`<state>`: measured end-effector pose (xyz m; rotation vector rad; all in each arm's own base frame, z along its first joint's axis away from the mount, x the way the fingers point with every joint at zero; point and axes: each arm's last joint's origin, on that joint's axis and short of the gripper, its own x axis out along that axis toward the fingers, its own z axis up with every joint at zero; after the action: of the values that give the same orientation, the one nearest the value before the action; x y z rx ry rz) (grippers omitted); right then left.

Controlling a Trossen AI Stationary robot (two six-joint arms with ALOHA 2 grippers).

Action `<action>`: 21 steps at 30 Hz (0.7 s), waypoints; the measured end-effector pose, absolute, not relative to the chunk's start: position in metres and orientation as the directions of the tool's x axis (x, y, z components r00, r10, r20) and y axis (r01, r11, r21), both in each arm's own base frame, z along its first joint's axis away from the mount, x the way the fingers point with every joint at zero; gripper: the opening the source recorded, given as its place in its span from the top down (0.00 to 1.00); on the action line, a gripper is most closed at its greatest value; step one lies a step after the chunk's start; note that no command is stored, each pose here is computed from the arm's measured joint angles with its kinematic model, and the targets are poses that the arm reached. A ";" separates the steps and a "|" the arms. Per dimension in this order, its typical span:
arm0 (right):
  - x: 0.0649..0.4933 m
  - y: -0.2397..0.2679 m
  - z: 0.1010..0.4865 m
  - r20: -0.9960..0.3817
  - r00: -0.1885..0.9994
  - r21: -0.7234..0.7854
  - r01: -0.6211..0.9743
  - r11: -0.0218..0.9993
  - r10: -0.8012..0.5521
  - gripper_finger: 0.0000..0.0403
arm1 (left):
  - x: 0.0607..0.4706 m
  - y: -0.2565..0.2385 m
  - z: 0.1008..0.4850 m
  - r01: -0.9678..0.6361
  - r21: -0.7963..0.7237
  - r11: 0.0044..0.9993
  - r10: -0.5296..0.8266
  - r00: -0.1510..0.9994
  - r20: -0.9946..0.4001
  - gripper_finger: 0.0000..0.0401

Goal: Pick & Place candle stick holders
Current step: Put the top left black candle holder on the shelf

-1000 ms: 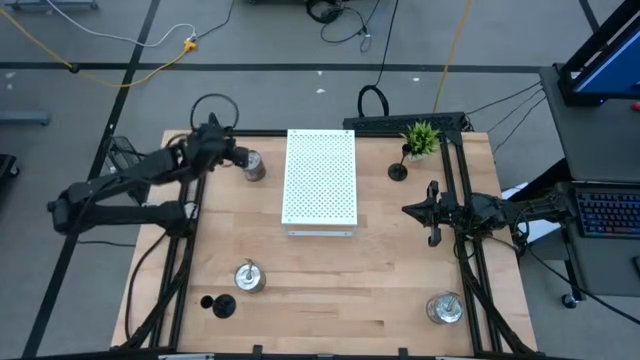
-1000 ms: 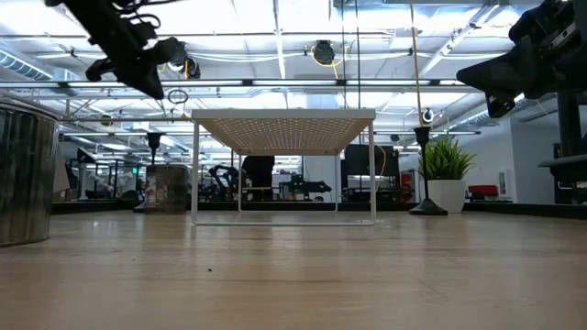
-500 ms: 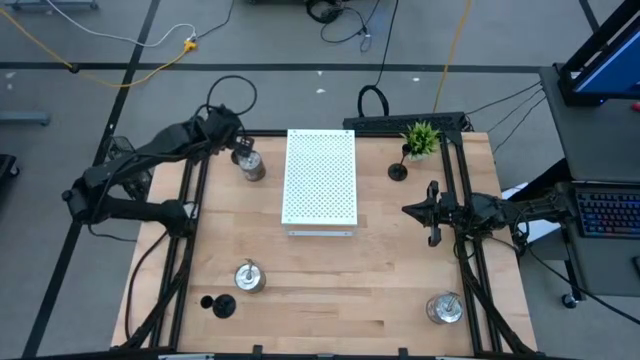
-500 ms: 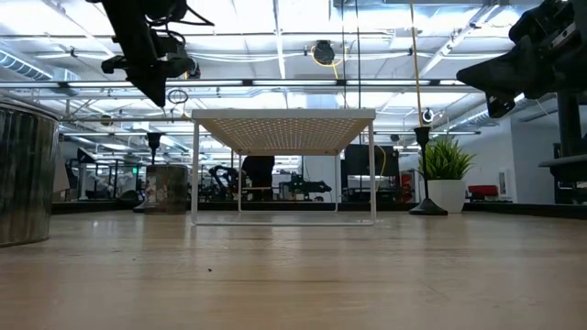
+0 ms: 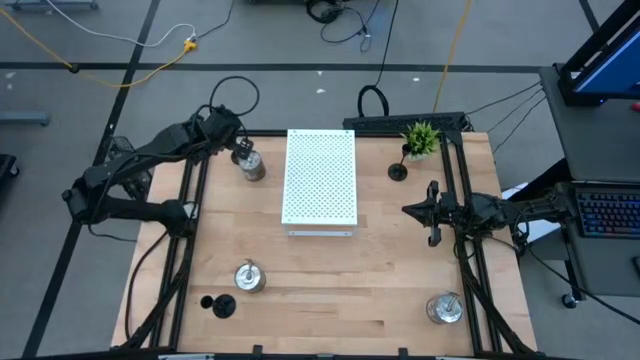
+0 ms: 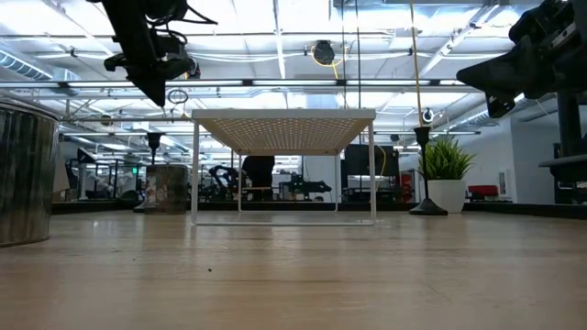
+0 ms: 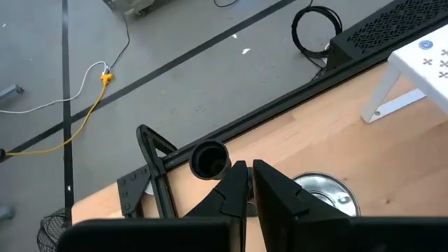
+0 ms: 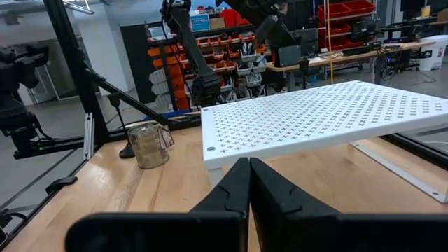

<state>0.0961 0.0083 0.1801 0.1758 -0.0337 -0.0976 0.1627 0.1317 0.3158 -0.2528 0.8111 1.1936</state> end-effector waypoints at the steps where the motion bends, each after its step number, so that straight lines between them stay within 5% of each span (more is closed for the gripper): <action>1: 0.096 0.008 0.180 0.025 0.995 0.176 0.094 0.980 -0.099 1.00 | 0.163 0.132 0.316 -0.896 0.232 0.380 0.725 0.132 -0.676 0.92; 8: 0.096 0.008 0.180 0.025 0.995 0.176 0.094 0.980 -0.100 1.00 | 0.160 0.130 0.313 -0.906 0.225 0.357 0.707 0.105 -0.699 0.92; 15: 0.096 0.008 0.180 0.025 0.995 0.176 0.094 0.980 -0.100 1.00 | 0.143 0.117 0.302 -0.930 0.243 0.275 0.578 -0.042 -0.815 0.92; 21: 0.096 0.008 0.180 0.025 0.995 0.176 0.094 0.980 -0.100 1.00 | 0.138 0.113 0.284 -0.947 0.222 0.231 0.503 -0.078 -0.861 0.83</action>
<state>0.0961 0.0083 0.1801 0.1761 -0.0337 -0.0975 0.1384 0.1128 0.2837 -0.5502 1.0542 1.3060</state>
